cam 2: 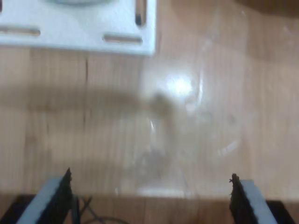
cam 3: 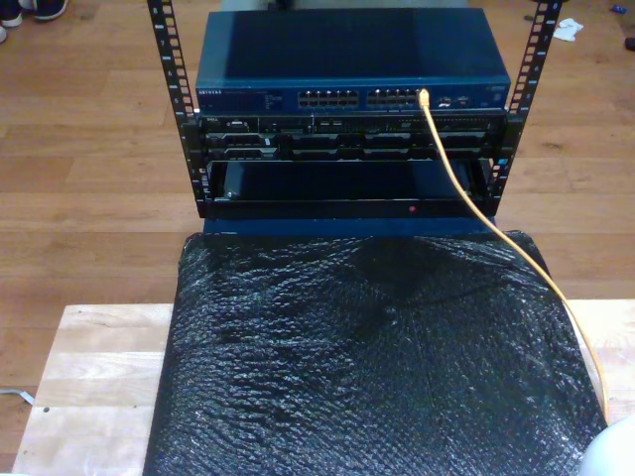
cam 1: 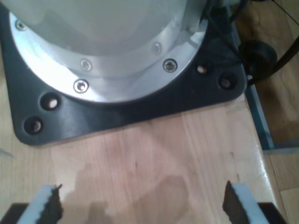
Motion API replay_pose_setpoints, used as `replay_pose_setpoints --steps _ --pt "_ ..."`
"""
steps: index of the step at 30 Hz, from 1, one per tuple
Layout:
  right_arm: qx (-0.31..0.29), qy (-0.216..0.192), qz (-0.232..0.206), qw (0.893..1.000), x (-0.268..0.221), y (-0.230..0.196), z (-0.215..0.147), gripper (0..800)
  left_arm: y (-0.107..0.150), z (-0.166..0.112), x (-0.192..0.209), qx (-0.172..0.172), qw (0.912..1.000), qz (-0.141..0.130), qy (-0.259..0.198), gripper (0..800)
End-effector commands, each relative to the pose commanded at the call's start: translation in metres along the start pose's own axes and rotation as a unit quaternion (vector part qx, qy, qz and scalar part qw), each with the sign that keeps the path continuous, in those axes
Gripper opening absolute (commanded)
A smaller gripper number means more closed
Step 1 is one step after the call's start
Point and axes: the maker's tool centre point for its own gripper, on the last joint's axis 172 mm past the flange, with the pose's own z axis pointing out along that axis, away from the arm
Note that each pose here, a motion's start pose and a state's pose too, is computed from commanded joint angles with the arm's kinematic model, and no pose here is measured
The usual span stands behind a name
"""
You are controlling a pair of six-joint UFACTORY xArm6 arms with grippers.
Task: Grab the cable and plug it in
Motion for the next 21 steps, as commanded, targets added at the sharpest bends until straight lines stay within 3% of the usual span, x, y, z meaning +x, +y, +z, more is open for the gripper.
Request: replay_pose_setpoints --steps 7,12,21 --pt "0.005 -0.024 -0.022 0.999 -0.006 -0.007 0.024 798 0.000 0.000 0.000 0.000 1.0000 0.000 0.000 800" --pt "0.008 -0.018 -0.028 0.999 -0.003 -0.011 0.040 798 0.000 0.000 0.000 0.000 1.0000 0.000 0.000 800" --pt "0.008 -0.025 -0.035 0.999 -0.005 -0.012 0.046 798 0.000 0.000 0.000 0.000 1.0000 0.000 0.000 800"
